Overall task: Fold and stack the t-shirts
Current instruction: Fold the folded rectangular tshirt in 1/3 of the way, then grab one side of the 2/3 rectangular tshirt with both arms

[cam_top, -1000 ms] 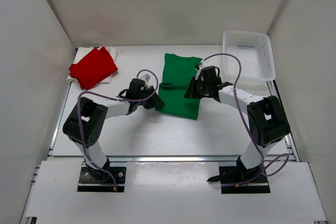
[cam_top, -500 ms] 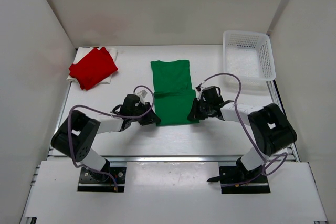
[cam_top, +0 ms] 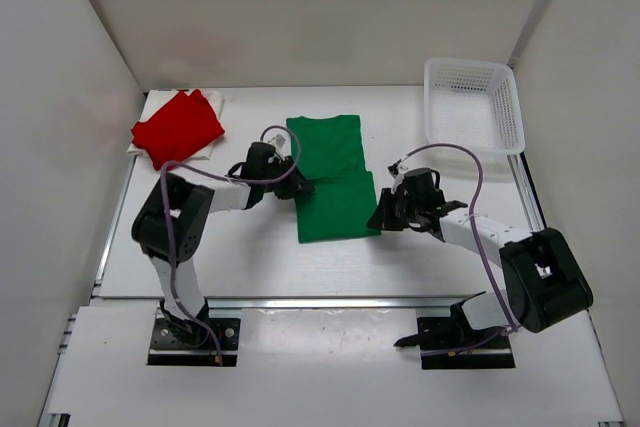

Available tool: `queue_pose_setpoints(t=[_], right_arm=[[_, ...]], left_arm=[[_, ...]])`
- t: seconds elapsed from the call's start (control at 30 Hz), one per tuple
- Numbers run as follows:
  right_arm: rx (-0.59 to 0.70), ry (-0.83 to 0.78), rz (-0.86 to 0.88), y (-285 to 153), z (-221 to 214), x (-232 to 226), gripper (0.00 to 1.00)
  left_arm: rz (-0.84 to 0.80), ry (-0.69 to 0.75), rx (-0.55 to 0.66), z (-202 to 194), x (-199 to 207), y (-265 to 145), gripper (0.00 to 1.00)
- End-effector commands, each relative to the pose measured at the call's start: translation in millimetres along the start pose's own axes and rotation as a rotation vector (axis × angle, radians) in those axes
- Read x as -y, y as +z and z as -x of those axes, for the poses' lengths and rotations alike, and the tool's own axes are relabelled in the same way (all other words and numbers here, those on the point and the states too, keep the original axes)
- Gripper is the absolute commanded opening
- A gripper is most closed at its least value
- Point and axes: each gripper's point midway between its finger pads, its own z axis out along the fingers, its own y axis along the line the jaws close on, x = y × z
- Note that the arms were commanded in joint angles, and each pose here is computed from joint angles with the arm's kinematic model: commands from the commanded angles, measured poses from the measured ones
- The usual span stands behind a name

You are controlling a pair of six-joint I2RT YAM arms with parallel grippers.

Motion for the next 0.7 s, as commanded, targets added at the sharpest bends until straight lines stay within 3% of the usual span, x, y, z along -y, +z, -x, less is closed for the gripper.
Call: queue_pose_setpoints(t=[0.0,0.17,0.27,0.37,0.5,0.67], right_arm=[[0.033,-0.022,0.040,-1.9,1.0,-7.2,0.00],[0.016,0.030,-0.024,0.4,-6.9,15.8,0.00],[0.042,0.019,0.003,-4.2,-0.5,8.9,0.01],[0.101,0.028,0.024,-15.8,6.6,4.7,0.09],[0.098,0.044,0.011,-15.3,2.3,13.0,0.32],[0.037,0.043,0.012,-0.1,-9.6,15.9,0.45]], left_arm=[[0.012,-0.070,0.049,33.0,-17.5,10.3,0.31],[-0.107,-0.110,0.113,61.5,-2.8,1.7,0.34],[-0.136,-0.048,0.153,61.6,20.7,-23.4,0.37],[-0.147,0.013,0.230,52.5,39.5,-63.0,0.44],[0.002,0.075,0.180,12.7,5.6,-81.0,0.56],[0.201,0.108,0.022,-57.2,-64.2,-95.4,0.64]])
